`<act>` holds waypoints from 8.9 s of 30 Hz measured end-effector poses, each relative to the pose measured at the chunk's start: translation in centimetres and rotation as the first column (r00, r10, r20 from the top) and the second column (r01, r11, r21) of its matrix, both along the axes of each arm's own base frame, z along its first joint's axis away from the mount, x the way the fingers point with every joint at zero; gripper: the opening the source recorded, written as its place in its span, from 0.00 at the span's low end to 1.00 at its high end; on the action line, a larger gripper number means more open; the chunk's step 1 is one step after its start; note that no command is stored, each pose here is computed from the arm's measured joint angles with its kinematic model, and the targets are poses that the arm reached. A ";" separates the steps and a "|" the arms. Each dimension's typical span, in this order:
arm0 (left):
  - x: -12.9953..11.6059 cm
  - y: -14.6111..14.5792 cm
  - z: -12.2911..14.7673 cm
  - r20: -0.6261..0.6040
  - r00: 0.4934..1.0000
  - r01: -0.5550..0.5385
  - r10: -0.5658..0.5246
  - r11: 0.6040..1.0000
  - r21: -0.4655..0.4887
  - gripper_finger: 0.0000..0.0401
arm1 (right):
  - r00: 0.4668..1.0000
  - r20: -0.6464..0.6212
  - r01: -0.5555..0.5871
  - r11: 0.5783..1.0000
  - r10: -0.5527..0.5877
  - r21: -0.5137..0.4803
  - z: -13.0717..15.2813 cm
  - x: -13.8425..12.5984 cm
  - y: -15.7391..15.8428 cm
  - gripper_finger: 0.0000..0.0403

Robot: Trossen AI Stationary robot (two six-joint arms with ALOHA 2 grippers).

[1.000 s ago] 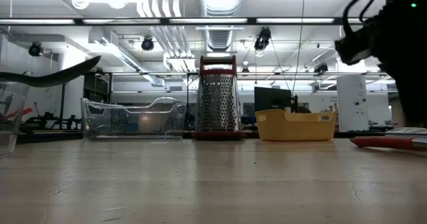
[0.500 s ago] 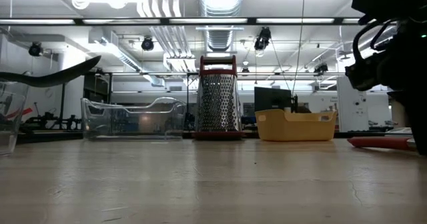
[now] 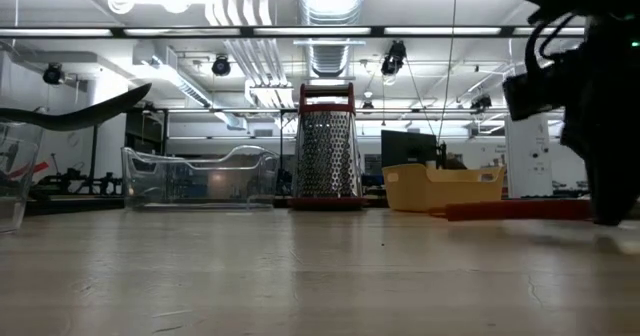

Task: Pick & Place Kitchen Items
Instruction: Put the red serving spoon into the bottom transparent bin, then put the gray serving spoon into the bottom transparent bin

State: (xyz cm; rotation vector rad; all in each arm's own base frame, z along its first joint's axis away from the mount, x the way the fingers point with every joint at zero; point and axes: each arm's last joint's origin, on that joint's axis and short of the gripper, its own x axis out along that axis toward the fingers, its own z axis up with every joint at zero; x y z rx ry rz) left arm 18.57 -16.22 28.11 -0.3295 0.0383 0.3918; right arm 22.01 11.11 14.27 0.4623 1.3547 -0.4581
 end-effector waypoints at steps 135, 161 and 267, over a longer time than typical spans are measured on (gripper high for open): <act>-5.5 7.3 1.7 -0.620 0.764 -0.368 -0.177 0.670 -0.645 0.14 | 0.507 0.494 -0.564 0.706 0.706 -0.429 13.0 11.1 -2.7 0.57; -5.4 7.0 -0.5 -0.698 0.688 -0.453 -0.197 0.635 -0.626 0.23 | 0.606 0.439 -0.575 0.747 0.663 -0.334 12.1 10.3 -2.8 0.66; 10.8 5.3 1.5 -0.074 0.984 0.168 -0.165 0.985 0.039 0.37 | 0.446 0.762 -0.240 0.882 0.470 -0.404 11.2 4.5 -3.8 0.09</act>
